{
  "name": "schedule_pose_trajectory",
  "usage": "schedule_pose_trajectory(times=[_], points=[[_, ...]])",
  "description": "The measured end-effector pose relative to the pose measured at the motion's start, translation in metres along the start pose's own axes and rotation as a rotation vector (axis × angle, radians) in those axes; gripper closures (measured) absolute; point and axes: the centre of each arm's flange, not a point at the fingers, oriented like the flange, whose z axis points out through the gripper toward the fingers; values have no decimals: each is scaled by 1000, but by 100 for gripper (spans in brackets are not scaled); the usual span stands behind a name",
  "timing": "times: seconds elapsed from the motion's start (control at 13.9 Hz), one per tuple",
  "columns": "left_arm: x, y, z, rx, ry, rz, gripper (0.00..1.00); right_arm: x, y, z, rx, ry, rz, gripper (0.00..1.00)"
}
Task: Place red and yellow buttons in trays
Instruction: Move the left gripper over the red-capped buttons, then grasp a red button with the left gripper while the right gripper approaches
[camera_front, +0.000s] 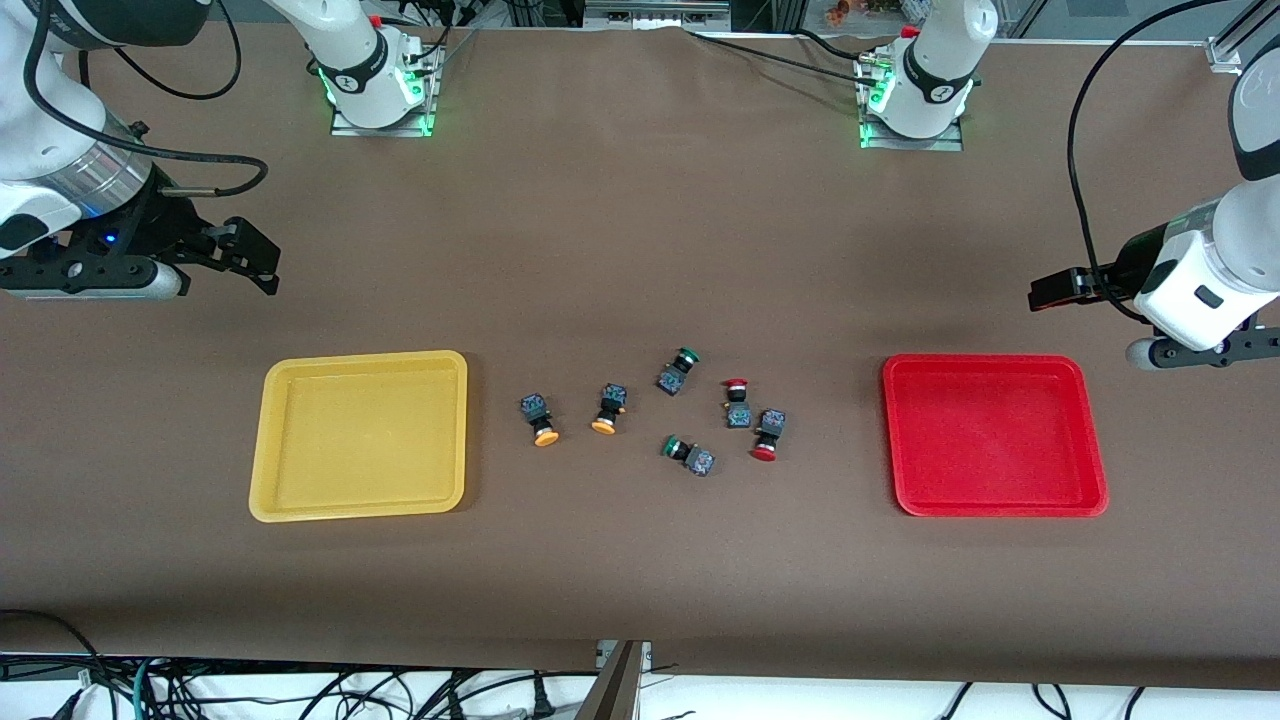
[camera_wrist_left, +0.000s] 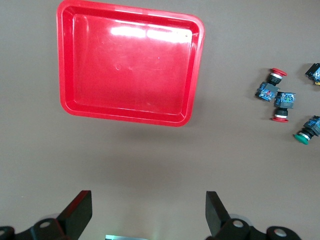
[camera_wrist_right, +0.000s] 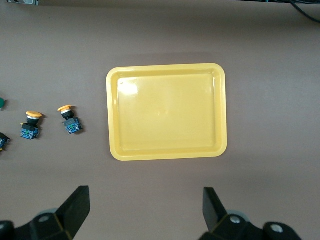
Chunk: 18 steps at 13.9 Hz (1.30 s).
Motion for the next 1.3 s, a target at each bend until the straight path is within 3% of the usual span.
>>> schedule_pose_trajectory(times=[0.36,0.72,0.94,1.3], points=[[39,32,53,-90,-20,30,0,0,0,0,0,2,0,0],[72,149,150,-99,22,6,0,1,-1,-1,1,6,-1,0],[79,202,204,-110,44,-57,0,10,-4,1,14,64,-4,0],[61,282,269,-120,71,-73,0,23,-49,84,-29,-46,-89,0]])
